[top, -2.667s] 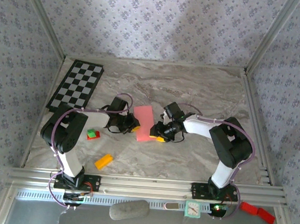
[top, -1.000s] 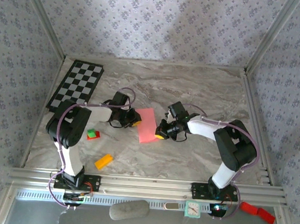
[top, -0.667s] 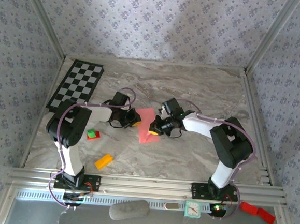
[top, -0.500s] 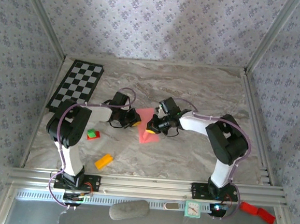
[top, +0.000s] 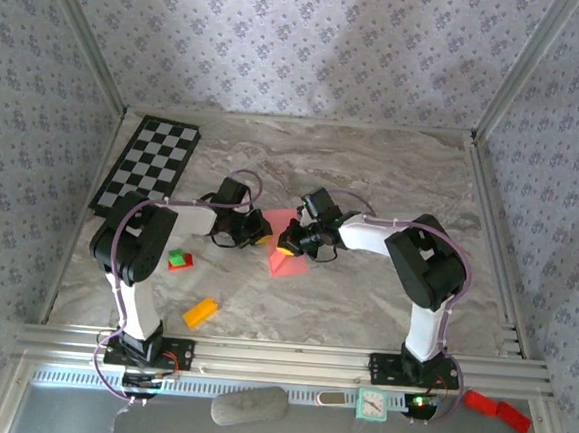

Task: Fold a paper plane with a square sheet of paper (pick it up from the middle)
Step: Fold the triangle a second time at the center of the table.

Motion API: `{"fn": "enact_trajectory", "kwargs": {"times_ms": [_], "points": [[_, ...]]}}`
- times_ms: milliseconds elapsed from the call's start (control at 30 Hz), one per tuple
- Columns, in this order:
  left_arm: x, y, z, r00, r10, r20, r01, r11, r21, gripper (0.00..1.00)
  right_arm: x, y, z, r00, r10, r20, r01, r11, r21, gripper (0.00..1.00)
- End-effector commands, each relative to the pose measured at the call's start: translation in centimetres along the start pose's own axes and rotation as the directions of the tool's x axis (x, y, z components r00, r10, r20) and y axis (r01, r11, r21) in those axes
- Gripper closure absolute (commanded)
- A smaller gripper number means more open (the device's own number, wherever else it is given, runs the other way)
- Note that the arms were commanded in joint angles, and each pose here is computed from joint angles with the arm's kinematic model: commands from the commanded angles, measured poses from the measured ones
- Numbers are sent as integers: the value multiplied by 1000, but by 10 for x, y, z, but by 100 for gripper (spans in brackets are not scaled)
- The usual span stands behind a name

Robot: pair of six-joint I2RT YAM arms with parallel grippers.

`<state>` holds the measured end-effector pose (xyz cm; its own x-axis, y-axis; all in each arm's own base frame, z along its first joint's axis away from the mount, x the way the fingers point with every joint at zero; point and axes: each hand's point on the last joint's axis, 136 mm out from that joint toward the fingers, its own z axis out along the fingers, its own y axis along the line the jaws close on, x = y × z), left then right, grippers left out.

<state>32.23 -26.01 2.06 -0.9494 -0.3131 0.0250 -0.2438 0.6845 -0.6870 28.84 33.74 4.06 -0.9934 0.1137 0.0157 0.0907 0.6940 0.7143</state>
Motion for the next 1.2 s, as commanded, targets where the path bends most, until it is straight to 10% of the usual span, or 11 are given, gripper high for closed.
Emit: {"fn": "enact_trajectory", "kwargs": {"times_ms": [0,1167], "points": [[9,24,7,999,-30,-31,28,997,-70,89,-7,3,5,1000,10,21,-10,1000,4,100],[11,28,8,999,-42,-29,39,996,-75,89,-11,-8,16,999,9,32,-11,999,51,100]]}}
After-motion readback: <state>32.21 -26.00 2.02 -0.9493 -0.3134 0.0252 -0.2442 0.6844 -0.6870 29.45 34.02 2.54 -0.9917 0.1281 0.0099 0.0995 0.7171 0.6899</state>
